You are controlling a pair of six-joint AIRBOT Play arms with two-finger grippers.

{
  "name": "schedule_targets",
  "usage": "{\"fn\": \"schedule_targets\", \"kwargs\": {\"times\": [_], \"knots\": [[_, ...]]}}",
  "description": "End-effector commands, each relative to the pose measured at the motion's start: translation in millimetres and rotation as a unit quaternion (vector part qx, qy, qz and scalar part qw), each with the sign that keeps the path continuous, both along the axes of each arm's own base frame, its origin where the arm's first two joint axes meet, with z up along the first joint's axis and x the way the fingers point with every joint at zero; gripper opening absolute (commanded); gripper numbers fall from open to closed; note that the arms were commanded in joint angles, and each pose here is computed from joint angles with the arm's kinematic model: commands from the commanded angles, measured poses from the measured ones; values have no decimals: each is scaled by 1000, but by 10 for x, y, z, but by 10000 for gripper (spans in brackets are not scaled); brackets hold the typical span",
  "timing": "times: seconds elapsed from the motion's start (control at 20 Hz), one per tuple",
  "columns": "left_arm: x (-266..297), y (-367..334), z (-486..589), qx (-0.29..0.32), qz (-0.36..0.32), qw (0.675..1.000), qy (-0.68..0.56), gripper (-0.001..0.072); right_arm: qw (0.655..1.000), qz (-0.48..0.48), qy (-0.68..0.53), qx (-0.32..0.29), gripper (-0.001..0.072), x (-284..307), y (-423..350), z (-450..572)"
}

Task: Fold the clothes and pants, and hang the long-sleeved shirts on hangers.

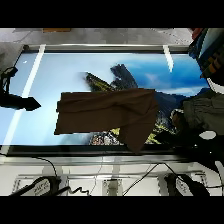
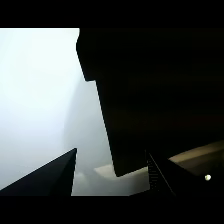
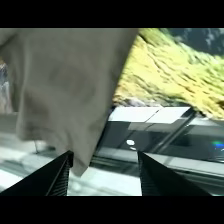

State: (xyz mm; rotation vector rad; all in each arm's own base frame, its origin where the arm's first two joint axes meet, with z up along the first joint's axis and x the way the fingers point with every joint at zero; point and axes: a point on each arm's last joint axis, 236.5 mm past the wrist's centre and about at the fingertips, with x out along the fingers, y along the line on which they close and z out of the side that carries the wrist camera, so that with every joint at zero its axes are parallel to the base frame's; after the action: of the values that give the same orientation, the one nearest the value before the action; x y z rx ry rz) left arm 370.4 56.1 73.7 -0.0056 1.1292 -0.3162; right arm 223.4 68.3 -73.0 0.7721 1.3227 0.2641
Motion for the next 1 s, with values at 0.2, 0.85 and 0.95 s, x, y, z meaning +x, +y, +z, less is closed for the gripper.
{"fn": "schedule_targets", "kwargs": {"times": [0.2,0.85,0.95], "knots": [[25,-4,-241,-28,31,998,42,457,995,-58,59,48,449,51,163,-465],[-1017,186,-1416,-85,142,973,163,448,998,-59,9,-9,74,334,258,-667],[-1002,61,-1544,-112,159,969,155,514,998,-58,7,-9,18,347,257,-659]]}}
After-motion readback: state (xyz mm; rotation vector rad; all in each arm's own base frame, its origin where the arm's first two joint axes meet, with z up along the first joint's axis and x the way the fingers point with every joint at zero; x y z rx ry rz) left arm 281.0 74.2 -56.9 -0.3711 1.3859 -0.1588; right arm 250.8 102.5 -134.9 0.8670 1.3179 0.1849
